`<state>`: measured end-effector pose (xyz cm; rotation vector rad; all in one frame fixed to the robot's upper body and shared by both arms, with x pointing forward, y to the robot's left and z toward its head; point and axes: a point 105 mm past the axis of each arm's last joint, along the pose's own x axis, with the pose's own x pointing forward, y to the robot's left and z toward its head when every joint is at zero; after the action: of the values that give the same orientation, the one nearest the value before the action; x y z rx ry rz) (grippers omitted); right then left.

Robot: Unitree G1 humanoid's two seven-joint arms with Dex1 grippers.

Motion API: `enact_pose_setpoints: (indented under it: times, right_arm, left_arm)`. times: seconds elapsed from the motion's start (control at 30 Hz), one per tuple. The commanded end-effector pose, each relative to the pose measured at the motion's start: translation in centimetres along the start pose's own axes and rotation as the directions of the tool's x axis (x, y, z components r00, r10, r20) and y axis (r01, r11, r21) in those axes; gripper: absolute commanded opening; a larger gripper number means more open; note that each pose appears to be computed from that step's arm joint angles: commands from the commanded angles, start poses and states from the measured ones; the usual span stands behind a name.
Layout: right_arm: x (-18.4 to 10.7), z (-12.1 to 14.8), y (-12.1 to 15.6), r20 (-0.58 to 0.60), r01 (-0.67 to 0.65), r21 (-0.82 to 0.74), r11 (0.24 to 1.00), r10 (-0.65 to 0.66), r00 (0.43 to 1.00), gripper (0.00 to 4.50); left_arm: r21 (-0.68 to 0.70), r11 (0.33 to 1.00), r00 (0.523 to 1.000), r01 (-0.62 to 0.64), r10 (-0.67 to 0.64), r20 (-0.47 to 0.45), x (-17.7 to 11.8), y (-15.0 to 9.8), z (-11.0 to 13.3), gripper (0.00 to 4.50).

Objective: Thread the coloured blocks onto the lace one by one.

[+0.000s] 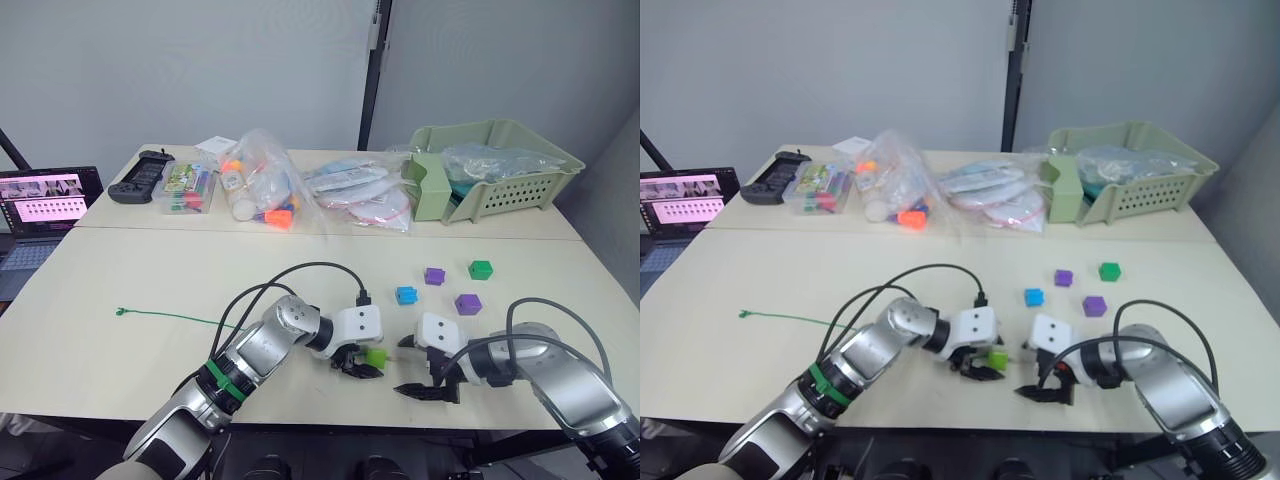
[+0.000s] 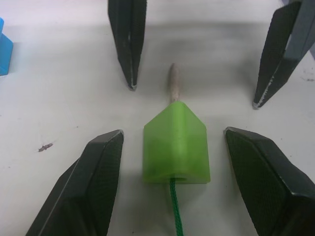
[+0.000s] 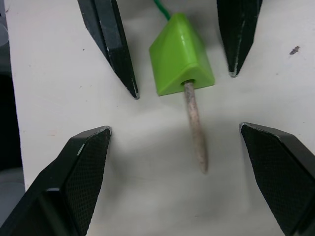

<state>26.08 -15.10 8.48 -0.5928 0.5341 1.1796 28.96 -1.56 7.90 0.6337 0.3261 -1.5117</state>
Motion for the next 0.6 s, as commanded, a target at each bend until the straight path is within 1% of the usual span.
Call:
enact_pose_setpoints:
  times: [0.03,0.1,0.3,0.5,0.6]
  right_arm:
    - [-0.4,0.5,-0.5,0.016,0.022,-0.017,1.000,-0.022,1.000,4.50]
    - [-0.3,0.5,-0.4,0.017,0.018,-0.018,1.000,-0.018,1.000,4.50]
    - [0.1,0.8,-1.0,0.026,0.023,-0.016,1.000,-0.022,0.999,4.50]
    - [0.7,0.3,-1.5,0.015,0.020,-0.005,1.000,-0.020,1.000,4.50]
    - [0.9,0.4,-1.5,0.020,0.015,-0.007,1.000,-0.015,1.000,3.68]
  left_arm:
    - [-0.035,0.999,0.998,0.032,-0.034,-0.055,0.6,-0.9,-1.3,1.94]
    - [-0.042,0.998,0.997,0.040,-0.042,-0.061,0.5,-1.1,-1.4,1.35]
    - [-0.037,0.998,0.996,0.053,-0.055,-0.063,0.3,-1.2,-1.5,1.33]
    - [-0.034,0.998,0.996,0.053,-0.055,-0.065,0.2,-1.1,-1.5,1.33]
    - [-0.033,0.998,0.996,0.055,-0.057,-0.066,0.1,-1.1,-1.6,1.33]
